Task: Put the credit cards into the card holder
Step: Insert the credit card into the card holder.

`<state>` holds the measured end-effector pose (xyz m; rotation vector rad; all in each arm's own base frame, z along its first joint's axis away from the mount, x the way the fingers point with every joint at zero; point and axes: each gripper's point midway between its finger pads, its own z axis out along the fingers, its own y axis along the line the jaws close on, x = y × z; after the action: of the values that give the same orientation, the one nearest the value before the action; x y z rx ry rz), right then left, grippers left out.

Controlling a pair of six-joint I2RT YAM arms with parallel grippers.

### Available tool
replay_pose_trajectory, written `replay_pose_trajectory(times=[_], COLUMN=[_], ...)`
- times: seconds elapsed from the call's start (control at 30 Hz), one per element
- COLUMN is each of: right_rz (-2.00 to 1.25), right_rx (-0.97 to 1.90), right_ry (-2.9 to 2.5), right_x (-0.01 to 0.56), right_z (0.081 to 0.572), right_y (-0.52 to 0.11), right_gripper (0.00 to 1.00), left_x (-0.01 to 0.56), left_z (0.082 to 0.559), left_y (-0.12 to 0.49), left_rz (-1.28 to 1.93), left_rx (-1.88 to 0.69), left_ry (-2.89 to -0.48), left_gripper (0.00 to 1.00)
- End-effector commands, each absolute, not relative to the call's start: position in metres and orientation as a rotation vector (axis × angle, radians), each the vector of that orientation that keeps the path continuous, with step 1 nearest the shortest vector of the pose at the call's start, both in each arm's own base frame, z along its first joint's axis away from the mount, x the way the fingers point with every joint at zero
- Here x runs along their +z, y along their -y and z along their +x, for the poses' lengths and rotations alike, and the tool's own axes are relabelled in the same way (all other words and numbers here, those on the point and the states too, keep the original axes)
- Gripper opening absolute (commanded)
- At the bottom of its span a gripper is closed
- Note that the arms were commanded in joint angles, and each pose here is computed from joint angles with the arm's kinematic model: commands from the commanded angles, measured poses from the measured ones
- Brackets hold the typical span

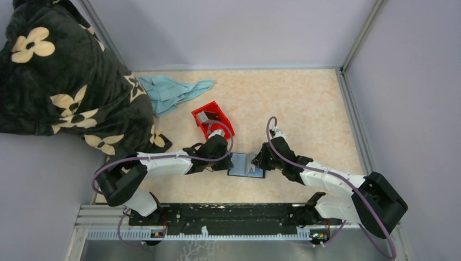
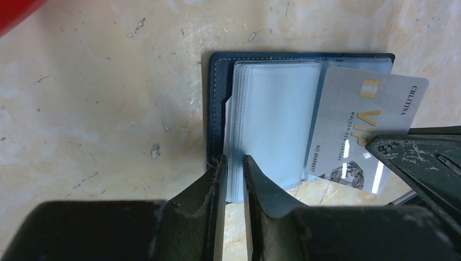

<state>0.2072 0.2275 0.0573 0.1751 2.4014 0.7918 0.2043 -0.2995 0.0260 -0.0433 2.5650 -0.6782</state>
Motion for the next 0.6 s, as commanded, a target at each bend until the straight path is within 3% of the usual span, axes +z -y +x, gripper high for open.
replay_pose_trajectory(times=[0.0, 0.57], right_rz=[0.195, 0.234], right_rx=[0.867, 0.957], right_ry=[-2.334, -2.322], right_x=[0.070, 0.069], right_z=[0.214, 0.208], right_y=[-0.235, -0.239], right_gripper=[0.00, 0.00], left_x=[0.021, 0.005], left_z=[0.204, 0.195], left_y=[0.300, 0.289], left_rz=[-0.022, -0.048], left_rx=[-0.669, -0.631], left_ry=[-2.567, -2.610], left_gripper=[0.24, 0.23])
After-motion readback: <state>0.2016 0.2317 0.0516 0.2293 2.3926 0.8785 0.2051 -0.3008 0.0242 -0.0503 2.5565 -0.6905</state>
